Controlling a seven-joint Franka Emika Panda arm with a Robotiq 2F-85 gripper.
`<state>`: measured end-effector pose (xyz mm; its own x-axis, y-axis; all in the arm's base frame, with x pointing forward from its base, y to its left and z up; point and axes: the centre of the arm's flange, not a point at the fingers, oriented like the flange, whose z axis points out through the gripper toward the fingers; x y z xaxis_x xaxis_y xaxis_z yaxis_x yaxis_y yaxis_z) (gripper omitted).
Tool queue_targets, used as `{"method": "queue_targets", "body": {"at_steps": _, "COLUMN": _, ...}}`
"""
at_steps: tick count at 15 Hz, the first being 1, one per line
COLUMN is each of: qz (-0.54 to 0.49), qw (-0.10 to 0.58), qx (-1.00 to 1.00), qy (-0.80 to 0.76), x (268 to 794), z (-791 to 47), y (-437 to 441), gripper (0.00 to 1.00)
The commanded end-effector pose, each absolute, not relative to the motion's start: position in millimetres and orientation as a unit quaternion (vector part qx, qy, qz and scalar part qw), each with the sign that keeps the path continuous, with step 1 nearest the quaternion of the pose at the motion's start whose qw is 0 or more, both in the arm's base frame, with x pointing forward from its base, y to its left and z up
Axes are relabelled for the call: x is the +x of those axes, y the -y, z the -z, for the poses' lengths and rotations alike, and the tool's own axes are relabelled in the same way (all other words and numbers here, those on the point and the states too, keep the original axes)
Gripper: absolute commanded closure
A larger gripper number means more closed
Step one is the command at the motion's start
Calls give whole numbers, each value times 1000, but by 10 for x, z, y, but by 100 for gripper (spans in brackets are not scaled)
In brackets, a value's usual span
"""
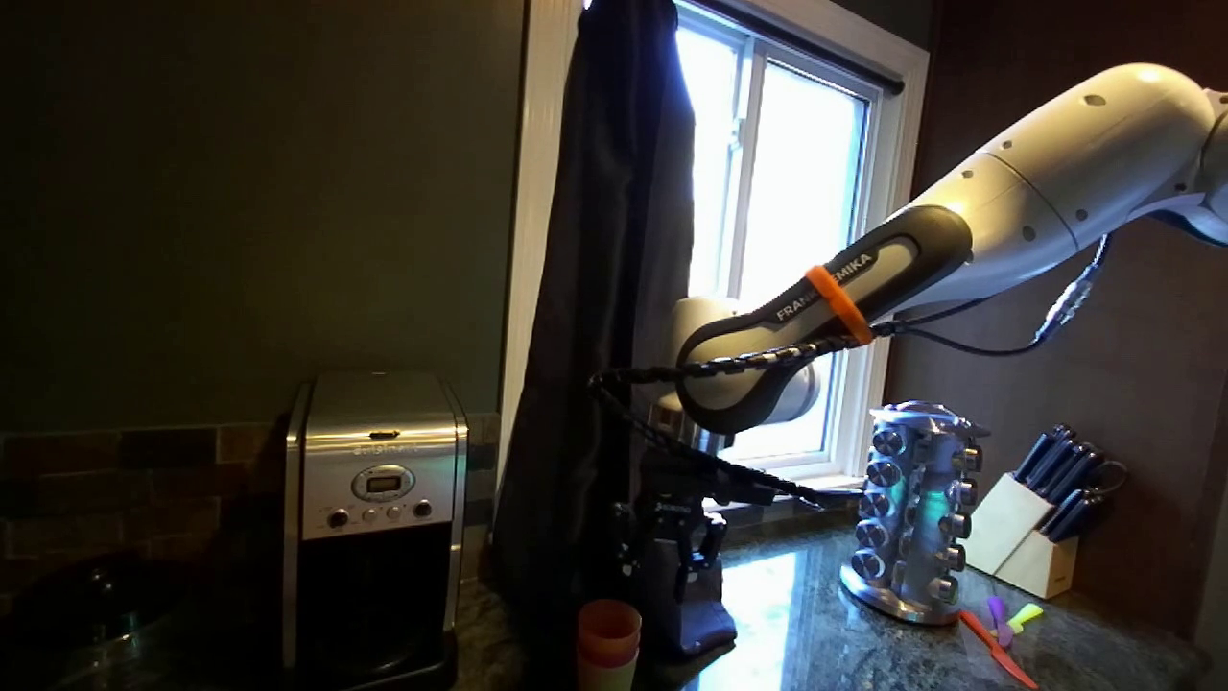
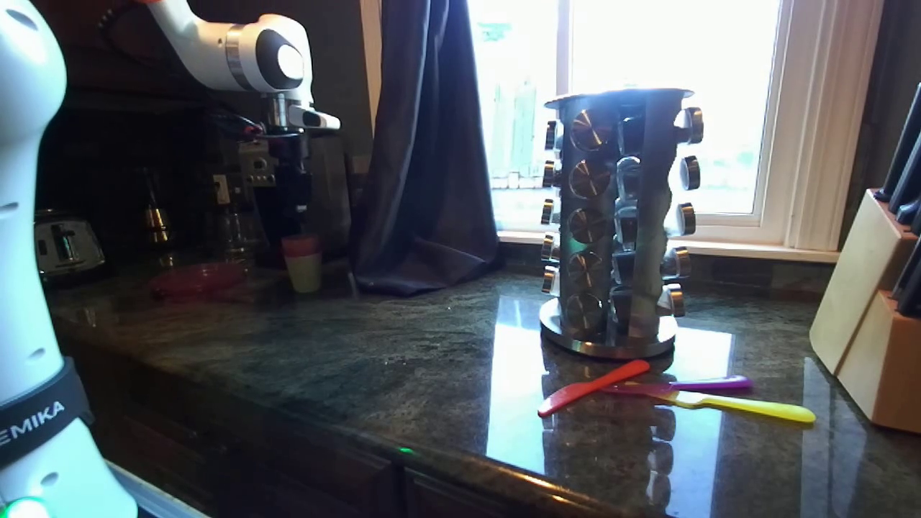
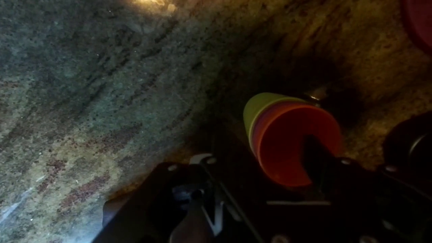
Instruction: Take the two cups out of the green cup
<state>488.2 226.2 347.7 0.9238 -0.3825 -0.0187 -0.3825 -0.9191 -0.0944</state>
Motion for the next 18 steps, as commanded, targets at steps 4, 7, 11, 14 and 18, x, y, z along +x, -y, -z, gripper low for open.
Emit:
{"method": "queue_targets", "body": {"at_steps": 4, "qz": -12, "qw": 62, "qx": -976, "qy": -207, "x": 5002, "z": -3283, "y": -2342, "gripper": 42}}
{"method": "queue_targets", "body": {"at_steps": 7, "qz": -17, "qw": 56, "qx": -977, "qy": -207, "x": 5030, "z": -3202, "y": -2358, "gripper": 50}}
{"method": "queue_targets", "body": {"at_steps": 11, "qz": -21, "qw": 52, "qx": -977, "qy": -207, "x": 5057, "z": -3099, "y": -2357, "gripper": 61}}
{"method": "queue_targets", "body": {"at_steps": 14, "qz": -22, "qw": 50, "qx": -976, "qy": -210, "x": 5074, "z": -3045, "y": -2345, "gripper": 68}}
{"method": "queue_targets", "body": {"at_steps": 18, "qz": -23, "qw": 50, "qx": -976, "qy": -213, "x": 5105, "z": -2997, "y": -2331, "gripper": 75}}
